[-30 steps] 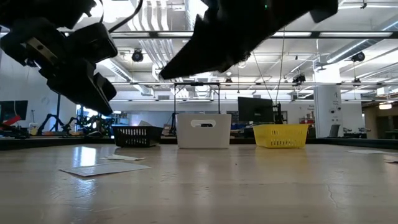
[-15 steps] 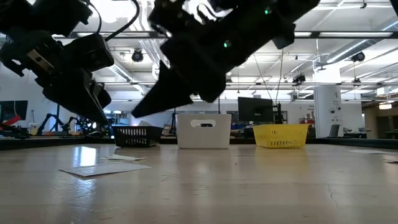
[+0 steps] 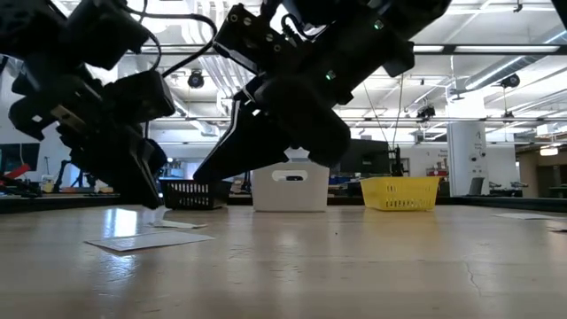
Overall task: Pick & Place First Aid Supplies
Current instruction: Put the green bandage into the yellow basket
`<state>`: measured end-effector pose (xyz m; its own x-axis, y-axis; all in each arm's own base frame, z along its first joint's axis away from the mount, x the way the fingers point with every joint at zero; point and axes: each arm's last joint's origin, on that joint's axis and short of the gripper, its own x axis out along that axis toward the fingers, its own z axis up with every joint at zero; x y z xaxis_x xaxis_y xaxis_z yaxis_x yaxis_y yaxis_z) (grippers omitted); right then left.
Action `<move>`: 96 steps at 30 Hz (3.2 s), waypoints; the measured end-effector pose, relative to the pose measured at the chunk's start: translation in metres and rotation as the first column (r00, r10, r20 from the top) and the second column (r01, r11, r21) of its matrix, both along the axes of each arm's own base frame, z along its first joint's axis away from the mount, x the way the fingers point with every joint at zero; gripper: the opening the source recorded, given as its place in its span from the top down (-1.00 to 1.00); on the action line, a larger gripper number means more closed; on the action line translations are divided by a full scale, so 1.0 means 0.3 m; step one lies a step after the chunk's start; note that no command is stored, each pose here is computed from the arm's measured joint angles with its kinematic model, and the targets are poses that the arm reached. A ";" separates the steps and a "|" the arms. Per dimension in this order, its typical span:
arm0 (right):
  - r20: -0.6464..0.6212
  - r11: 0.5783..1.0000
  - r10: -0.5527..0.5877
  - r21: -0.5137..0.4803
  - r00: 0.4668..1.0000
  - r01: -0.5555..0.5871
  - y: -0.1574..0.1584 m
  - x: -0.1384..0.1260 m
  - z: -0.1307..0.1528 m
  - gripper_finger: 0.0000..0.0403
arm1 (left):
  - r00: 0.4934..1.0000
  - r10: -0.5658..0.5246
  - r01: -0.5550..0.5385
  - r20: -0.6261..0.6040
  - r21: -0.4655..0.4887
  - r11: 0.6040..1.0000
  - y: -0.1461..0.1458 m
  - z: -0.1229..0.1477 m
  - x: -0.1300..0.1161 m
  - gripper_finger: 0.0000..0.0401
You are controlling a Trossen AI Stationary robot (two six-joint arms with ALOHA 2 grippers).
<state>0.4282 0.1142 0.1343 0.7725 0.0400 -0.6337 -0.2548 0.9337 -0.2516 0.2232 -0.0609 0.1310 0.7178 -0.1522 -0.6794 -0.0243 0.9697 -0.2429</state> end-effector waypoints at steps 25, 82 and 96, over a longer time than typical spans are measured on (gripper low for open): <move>-0.069 0.919 0.183 -0.343 0.981 -0.196 -0.024 -0.003 -0.007 0.95 | 0.965 0.170 -0.192 -0.200 -0.094 0.977 0.009 -0.101 0.000 1.00; -0.211 0.773 0.260 -0.540 0.942 -0.334 0.004 -0.018 -0.086 0.66 | 0.958 0.209 -0.274 -0.196 -0.414 0.868 0.008 -0.126 0.101 1.00; -0.235 0.816 0.268 -0.460 0.934 -0.349 -0.011 -0.023 -0.095 0.73 | 0.978 0.136 -0.190 -0.156 -0.418 0.888 0.036 -0.117 0.110 1.00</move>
